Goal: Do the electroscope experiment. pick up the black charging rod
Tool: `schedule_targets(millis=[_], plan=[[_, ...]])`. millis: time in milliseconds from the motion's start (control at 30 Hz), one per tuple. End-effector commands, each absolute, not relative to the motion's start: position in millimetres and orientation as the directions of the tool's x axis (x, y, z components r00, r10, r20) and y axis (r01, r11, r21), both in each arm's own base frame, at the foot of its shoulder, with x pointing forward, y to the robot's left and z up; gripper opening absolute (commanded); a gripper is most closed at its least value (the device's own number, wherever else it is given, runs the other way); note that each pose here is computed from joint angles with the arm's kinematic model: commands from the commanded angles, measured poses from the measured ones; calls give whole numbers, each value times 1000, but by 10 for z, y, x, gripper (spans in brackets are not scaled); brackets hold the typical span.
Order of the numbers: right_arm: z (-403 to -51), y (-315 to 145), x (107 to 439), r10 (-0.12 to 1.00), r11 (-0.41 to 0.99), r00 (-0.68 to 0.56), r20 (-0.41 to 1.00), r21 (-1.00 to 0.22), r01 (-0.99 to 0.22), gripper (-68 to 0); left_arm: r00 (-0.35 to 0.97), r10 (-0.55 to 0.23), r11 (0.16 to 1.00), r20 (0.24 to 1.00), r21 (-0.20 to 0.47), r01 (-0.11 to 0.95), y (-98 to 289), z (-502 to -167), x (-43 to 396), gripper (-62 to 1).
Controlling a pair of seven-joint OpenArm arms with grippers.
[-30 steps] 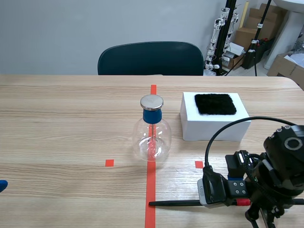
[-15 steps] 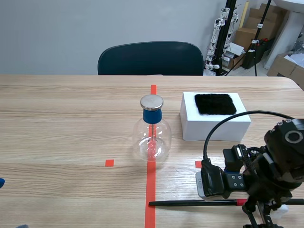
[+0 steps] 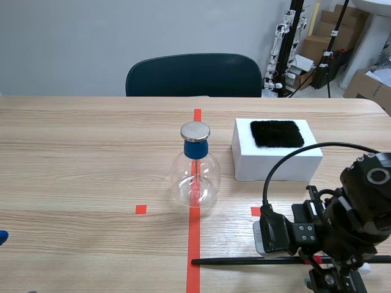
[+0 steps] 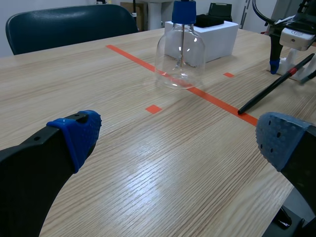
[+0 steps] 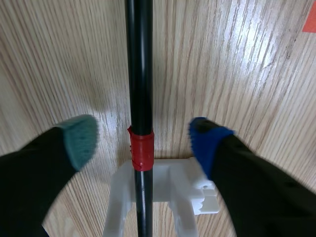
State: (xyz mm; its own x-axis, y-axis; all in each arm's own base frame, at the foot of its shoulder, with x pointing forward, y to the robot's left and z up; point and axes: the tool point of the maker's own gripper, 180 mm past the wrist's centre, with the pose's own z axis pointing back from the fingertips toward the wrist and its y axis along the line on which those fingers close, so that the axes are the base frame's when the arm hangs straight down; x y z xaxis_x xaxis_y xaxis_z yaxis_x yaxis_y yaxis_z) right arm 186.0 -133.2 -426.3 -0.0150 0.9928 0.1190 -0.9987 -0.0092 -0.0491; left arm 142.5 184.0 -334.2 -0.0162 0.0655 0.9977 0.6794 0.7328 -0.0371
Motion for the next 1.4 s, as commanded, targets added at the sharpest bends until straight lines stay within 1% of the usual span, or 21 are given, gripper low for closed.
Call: schedule_targets(millis=[0,67,133,233,333,533,700,800,833,867,967,1000,1033,1367], plan=[[-4194,-1384,1957,994,-10,-18,108,-73,-997,-399,-62,101,734,993,-32,678,1857,-3221,1429,14],[-4194,-1392,1958,994,-10,-18,104,-73,-997,-456,-62,101,734,993,-32,678,1857,-3221,1429,14],[-4195,-1402,1958,995,-10,-17,98,-73,-997,-496,-62,101,734,993,-32,678,1857,-3221,1429,14],[-4197,-1422,1958,996,-10,-17,88,-73,-997,-538,-62,101,734,993,-32,678,1857,-3221,1429,14],[-4198,-1439,1959,997,-10,-16,78,-73,-997,-567,-62,101,734,993,-32,678,1857,-3221,1429,14],[-4183,-1460,1964,998,-14,-19,65,-78,-997,-567,-62,101,734,993,-32,678,1857,-3221,1429,14],[-4088,-1430,1984,996,-35,-43,81,-101,-994,-567,-62,101,734,993,-33,678,1857,-3221,1428,14],[-4061,-1414,1991,995,-39,-48,84,-108,-993,-553,-62,101,734,993,-33,678,1857,-3221,1428,14],[-4063,-1416,1989,996,-39,-48,81,-108,-993,-535,-62,101,734,993,-33,678,1857,-3221,1428,14],[-4063,-1416,1989,996,-39,-48,81,-108,-993,-507,-62,101,734,993,-33,678,1857,-3221,1428,14],[-4063,-1417,1989,996,-39,-48,81,-107,-993,-382,-62,101,734,993,-33,678,1857,-3221,1428,14],[-4063,-1417,1988,996,-39,-48,81,-107,-993,-356,-62,101,734,993,-33,678,1857,-3221,1428,14],[-4063,-1416,1988,996,-39,-48,81,-107,-993,-345,-62,101,734,993,-33,678,1857,-3221,1428,14],[-4063,-1417,1988,996,-39,-48,81,-107,-993,-345,-62,101,734,993,-33,678,1857,-3221,1428,14]])
